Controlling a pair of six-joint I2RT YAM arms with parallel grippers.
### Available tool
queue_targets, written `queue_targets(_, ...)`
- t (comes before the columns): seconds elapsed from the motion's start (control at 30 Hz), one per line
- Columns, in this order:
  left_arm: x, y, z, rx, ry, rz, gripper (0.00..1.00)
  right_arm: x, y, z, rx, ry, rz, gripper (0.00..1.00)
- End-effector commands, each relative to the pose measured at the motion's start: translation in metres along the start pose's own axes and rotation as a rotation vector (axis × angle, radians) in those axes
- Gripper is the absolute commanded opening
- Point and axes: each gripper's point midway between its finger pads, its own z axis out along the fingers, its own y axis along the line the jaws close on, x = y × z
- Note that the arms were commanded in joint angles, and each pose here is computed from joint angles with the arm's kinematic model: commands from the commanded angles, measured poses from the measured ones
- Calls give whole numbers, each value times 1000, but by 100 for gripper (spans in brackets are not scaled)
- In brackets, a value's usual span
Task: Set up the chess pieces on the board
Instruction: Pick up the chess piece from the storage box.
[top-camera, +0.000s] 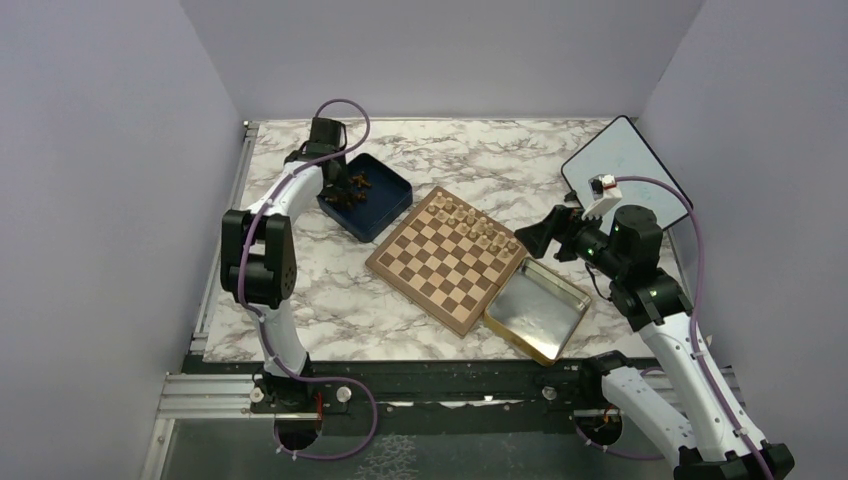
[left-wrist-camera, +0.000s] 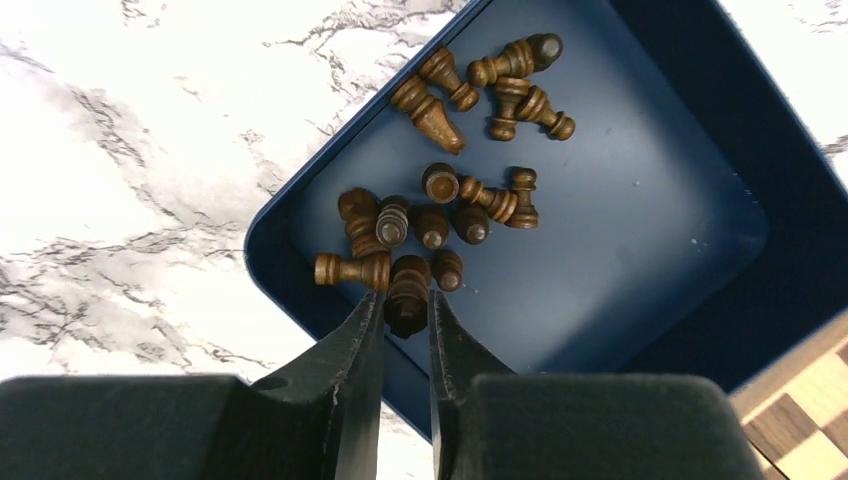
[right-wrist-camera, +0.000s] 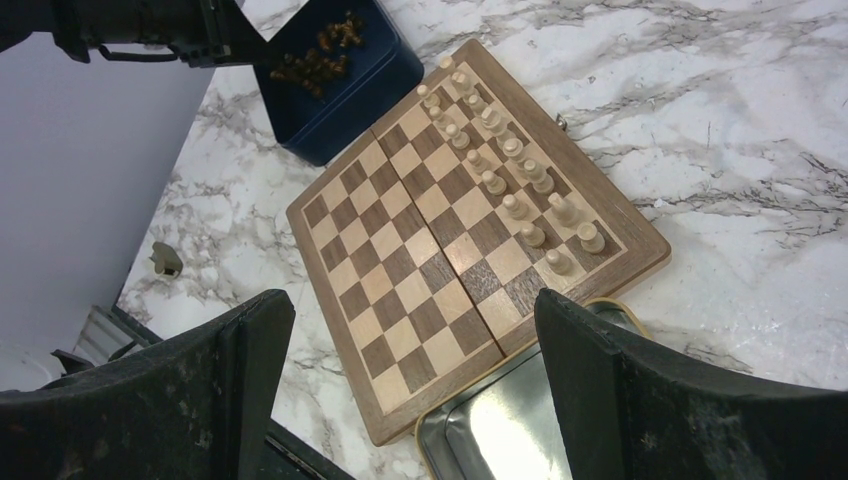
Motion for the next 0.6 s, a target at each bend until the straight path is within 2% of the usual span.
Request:
queue_targets(0.0,-38,-7,-40,47,-102,-4,13,-2,1,0,-7,-19,-16,96)
queue_targets(0.37,-36,-28,-79,107,-113,15,12,6,-6,-2,34,12,6,95)
queue_targets(0.57,-24,-54,-109,191,-114,51,12,13,-9,-2,49,40,38,94)
